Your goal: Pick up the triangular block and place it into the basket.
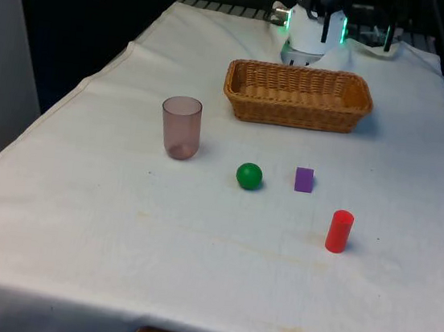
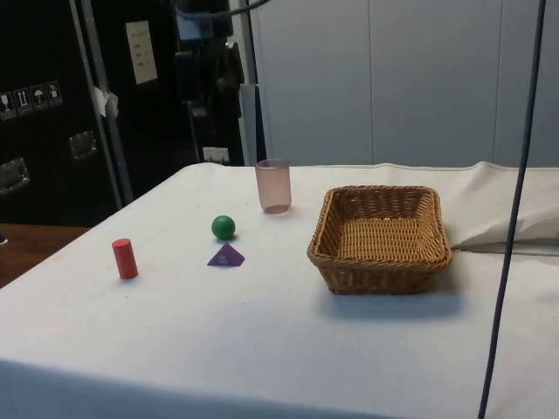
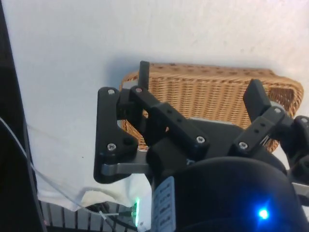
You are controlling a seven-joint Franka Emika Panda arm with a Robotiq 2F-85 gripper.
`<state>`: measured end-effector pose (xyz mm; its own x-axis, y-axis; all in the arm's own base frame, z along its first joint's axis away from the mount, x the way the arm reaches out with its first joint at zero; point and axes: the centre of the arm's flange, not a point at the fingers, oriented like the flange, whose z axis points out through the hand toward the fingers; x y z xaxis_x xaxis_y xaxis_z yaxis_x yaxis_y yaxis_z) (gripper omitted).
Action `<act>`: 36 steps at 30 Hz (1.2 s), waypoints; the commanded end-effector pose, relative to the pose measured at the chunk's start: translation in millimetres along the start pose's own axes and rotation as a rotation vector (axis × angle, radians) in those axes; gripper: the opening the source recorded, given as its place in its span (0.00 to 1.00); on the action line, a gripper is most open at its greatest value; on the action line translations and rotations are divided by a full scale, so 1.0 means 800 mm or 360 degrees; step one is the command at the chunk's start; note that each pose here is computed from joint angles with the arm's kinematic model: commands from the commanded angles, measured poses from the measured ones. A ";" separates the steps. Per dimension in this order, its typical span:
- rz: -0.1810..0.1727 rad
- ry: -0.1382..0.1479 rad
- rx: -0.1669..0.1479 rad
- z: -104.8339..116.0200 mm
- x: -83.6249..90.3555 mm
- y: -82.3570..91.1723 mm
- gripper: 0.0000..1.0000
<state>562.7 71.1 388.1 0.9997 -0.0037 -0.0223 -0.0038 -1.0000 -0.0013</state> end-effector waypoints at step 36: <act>-0.0005 0.0029 -0.0084 0.145 0.051 -0.011 1.00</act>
<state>600.6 80.2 271.1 1.0000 -0.0002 -0.0044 0.0001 -0.9987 0.0515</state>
